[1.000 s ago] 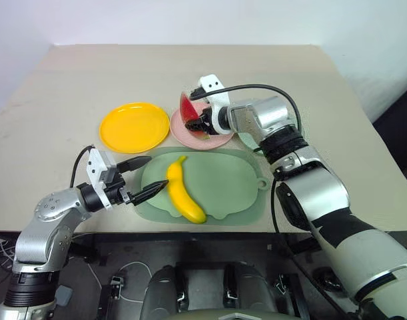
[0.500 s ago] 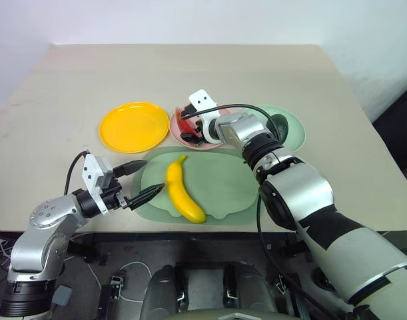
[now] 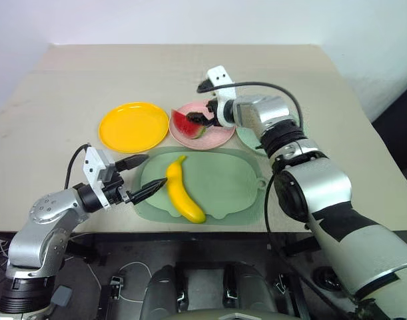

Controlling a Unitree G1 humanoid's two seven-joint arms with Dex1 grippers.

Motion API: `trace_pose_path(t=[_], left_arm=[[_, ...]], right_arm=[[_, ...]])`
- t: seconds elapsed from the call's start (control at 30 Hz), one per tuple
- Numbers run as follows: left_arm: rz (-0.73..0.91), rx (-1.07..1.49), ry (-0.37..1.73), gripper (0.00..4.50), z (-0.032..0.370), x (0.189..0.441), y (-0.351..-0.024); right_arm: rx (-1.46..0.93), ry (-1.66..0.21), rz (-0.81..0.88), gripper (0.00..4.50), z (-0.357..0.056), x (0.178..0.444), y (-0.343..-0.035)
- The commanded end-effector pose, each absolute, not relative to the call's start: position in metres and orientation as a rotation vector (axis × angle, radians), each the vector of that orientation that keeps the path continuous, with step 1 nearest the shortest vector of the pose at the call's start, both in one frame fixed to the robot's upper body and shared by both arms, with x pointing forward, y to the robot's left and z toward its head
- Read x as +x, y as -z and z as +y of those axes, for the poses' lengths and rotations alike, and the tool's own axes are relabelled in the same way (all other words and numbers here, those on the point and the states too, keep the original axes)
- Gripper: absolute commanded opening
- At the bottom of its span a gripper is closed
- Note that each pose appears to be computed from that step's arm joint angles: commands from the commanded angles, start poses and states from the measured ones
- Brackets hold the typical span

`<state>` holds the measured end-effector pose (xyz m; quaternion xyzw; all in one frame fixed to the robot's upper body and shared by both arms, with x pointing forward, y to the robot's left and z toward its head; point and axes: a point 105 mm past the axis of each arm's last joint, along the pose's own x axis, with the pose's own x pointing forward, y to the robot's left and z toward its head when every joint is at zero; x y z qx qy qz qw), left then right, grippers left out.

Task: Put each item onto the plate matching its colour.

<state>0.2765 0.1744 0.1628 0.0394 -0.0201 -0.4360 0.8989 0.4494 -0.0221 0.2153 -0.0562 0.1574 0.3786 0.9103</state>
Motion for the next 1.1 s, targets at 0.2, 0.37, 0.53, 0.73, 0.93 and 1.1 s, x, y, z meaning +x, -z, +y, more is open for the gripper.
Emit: trace_pose_path(t=[0.2, 0.37, 0.53, 0.73, 0.93, 1.1], left_arm=[[-0.089, 0.067, 0.893, 4.50, 0.162, 0.273, -0.170], [-0.097, 0.056, 0.850, 4.50, 0.160, 0.278, -0.173], [-0.116, 0.049, 0.827, 4.50, 0.154, 0.280, -0.181], [-0.101, 0.029, 0.784, 4.50, 0.149, 0.280, -0.183], [-0.034, -0.003, 0.747, 4.50, 0.145, 0.282, -0.173], [0.033, -0.058, 0.709, 4.50, 0.136, 0.282, -0.163]], right_arm=[[-0.081, -0.885, 0.060, 4.48, -0.068, 0.382, -0.245], [-0.068, -0.925, -0.062, 4.48, -0.088, 0.348, -0.244], [-0.050, -1.029, -0.132, 4.48, -0.099, 0.315, -0.231], [-0.103, -1.112, -0.145, 4.48, -0.104, 0.290, -0.216], [-0.190, -1.118, -0.112, 4.48, -0.108, 0.289, -0.200], [-0.193, -1.119, -0.127, 4.48, -0.111, 0.292, -0.204]])
